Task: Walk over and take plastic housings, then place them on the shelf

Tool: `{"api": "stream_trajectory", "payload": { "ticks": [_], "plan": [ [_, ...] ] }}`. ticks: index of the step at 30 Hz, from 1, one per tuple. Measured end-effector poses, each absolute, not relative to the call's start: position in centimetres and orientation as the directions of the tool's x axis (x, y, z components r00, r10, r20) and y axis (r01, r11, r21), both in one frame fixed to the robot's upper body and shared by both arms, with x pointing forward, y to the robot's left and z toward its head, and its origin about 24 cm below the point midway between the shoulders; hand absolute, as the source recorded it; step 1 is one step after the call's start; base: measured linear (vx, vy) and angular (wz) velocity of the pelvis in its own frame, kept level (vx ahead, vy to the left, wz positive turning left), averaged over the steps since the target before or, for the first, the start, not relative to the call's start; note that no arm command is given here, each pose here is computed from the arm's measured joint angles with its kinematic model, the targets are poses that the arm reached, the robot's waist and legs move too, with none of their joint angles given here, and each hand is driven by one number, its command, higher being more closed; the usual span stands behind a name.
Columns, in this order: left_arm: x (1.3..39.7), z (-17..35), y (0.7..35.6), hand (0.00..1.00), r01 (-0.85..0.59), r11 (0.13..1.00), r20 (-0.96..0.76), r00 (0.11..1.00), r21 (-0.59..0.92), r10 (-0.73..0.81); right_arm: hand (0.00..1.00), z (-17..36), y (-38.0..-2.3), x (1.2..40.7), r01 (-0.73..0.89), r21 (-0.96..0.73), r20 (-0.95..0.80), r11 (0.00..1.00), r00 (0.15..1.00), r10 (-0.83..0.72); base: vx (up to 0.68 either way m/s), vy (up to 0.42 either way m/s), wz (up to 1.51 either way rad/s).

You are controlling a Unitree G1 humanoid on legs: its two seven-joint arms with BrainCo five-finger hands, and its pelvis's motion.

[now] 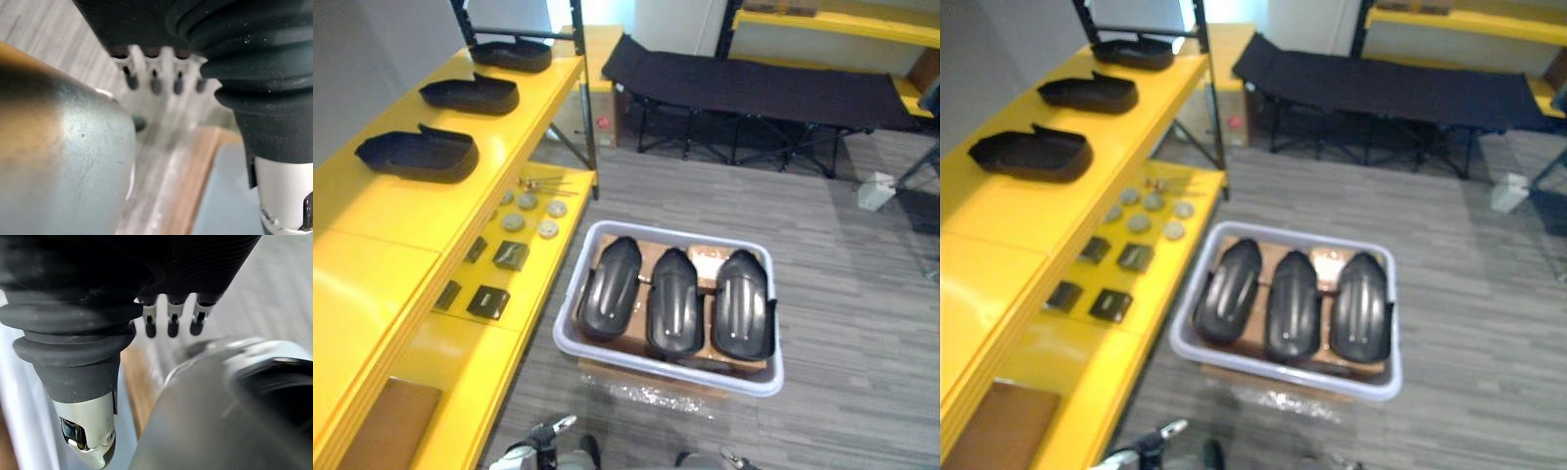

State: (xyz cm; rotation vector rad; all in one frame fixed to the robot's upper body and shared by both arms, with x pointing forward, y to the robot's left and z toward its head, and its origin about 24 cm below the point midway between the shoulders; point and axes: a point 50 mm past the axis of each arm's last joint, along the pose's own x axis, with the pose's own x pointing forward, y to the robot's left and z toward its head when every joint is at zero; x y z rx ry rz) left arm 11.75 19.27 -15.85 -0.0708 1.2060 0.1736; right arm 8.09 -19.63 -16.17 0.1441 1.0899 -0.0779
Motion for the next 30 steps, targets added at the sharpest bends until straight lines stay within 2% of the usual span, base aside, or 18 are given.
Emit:
{"api": "stream_trajectory", "payload": {
  "ticks": [3, 5, 6, 7, 8, 11, 12, 14, 15, 18, 19, 20, 22, 23, 24, 26, 28, 30],
  "plan": [
    [11.7, -15.9, 19.0, 0.00, -0.140, 0.989, -0.935, 0.344, 0.045, 0.091, 0.00, -15.2, -18.8, 10.2, -0.078, 0.056, -0.834, 0.995, 0.545, 0.089, -0.05, -0.016, 0.01],
    [11.7, -15.9, 19.2, 0.00, -0.140, 0.988, -0.935, 0.340, 0.062, 0.106, 0.00, -13.3, -16.2, 13.0, -0.371, 0.021, -0.726, 0.928, 0.632, 0.269, -0.10, -0.010, -0.01],
    [11.7, -15.9, 19.3, 0.00, -0.138, 0.988, -0.934, 0.339, 0.071, 0.114, 0.00, -12.7, -15.2, 13.5, -0.455, 0.021, -0.694, 0.890, 0.635, 0.341, -0.12, -0.001, -0.02],
    [11.7, -15.9, 19.4, 0.00, -0.139, 0.988, -0.934, 0.338, 0.075, 0.118, 0.00, -11.2, -12.9, 14.6, -0.607, 0.024, -0.618, 0.795, 0.615, 0.489, -0.12, 0.001, 0.04],
    [11.7, -15.9, 19.4, 0.00, -0.138, 0.987, -0.935, 0.333, 0.077, 0.119, 0.00, -9.7, -10.5, 15.0, -0.735, 0.029, -0.539, 0.677, 0.560, 0.630, -0.12, -0.002, 0.10],
    [11.5, -15.9, 19.6, 0.00, -0.134, 0.988, -0.937, 0.327, 0.081, 0.121, 0.00, -5.7, -5.5, 15.3, -0.890, 0.023, -0.344, 0.456, 0.422, 0.839, -0.11, 0.014, 0.26],
    [11.6, -15.8, 19.6, 0.00, -0.125, 0.988, -0.935, 0.333, 0.086, 0.124, 0.00, -4.8, -5.0, 15.5, -0.898, 0.010, -0.304, 0.440, 0.416, 0.857, -0.07, 0.021, 0.11],
    [11.8, -15.7, 19.8, 0.00, -0.106, 0.989, -0.929, 0.346, 0.101, 0.132, 0.00, -1.1, -4.2, 18.0, -0.887, -0.039, -0.139, 0.460, 0.461, 0.876, -0.05, 0.049, 0.13],
    [11.9, -15.6, 20.0, 0.00, -0.105, 0.989, -0.925, 0.355, 0.105, 0.136, 0.00, 2.3, -4.4, 21.0, -0.831, -0.097, -0.005, 0.548, 0.551, 0.834, -0.03, 0.082, 0.12],
    [12.3, -15.4, 19.9, 0.00, -0.071, 0.990, -0.912, 0.385, 0.122, 0.140, 0.00, 7.2, -6.5, 26.3, -0.605, -0.024, 0.193, 0.796, 0.778, 0.598, 0.01, 0.081, 0.01],
    [12.5, -15.3, 19.8, 0.00, -0.058, 0.990, -0.907, 0.399, 0.126, 0.138, 0.00, 8.1, -7.8, 27.8, -0.476, 0.025, 0.202, 0.879, 0.864, 0.462, 0.04, 0.062, -0.04],
    [12.6, -15.2, 19.7, 0.00, -0.048, 0.990, -0.904, 0.405, 0.129, 0.138, 0.00, 8.2, -8.6, 28.5, -0.400, 0.045, 0.183, 0.916, 0.904, 0.386, 0.03, 0.057, -0.13],
    [12.4, -15.2, 19.4, 0.00, -0.049, 0.992, -0.901, 0.415, 0.119, 0.129, 0.00, 7.4, -12.4, 30.0, -0.104, 0.127, 0.096, 0.986, 0.991, 0.092, 0.02, 0.049, -0.15],
    [12.2, -15.2, 19.3, 0.00, -0.050, 0.992, -0.899, 0.420, 0.117, 0.127, 0.00, 6.9, -14.9, 30.2, 0.079, 0.138, 0.048, 0.987, 0.995, -0.087, 0.02, 0.039, -0.06],
    [12.2, -15.2, 19.3, 0.00, -0.050, 0.992, -0.898, 0.421, 0.117, 0.127, 0.00, 6.9, -15.3, 30.2, 0.112, 0.139, 0.041, 0.984, 0.992, -0.119, 0.01, 0.043, -0.11],
    [12.3, -15.1, 19.2, 0.00, -0.049, 0.992, -0.890, 0.439, 0.115, 0.125, 0.00, 6.7, -18.7, 30.2, 0.327, 0.120, -0.010, 0.938, 0.945, -0.328, -0.01, 0.031, -0.21],
    [12.4, -15.0, 19.1, 0.00, -0.052, 0.992, -0.877, 0.463, 0.117, 0.127, 0.00, 6.8, -21.1, 30.2, 0.436, 0.094, -0.027, 0.895, 0.900, -0.435, -0.02, 0.017, -0.21],
    [14.2, -14.0, 19.4, 0.00, -0.083, 0.989, -0.820, 0.552, 0.122, 0.148, 0.00, 8.6, -23.8, 31.0, 0.549, 0.105, 0.013, 0.829, 0.833, -0.553, -0.07, -0.027, -0.09]
  ]
}}
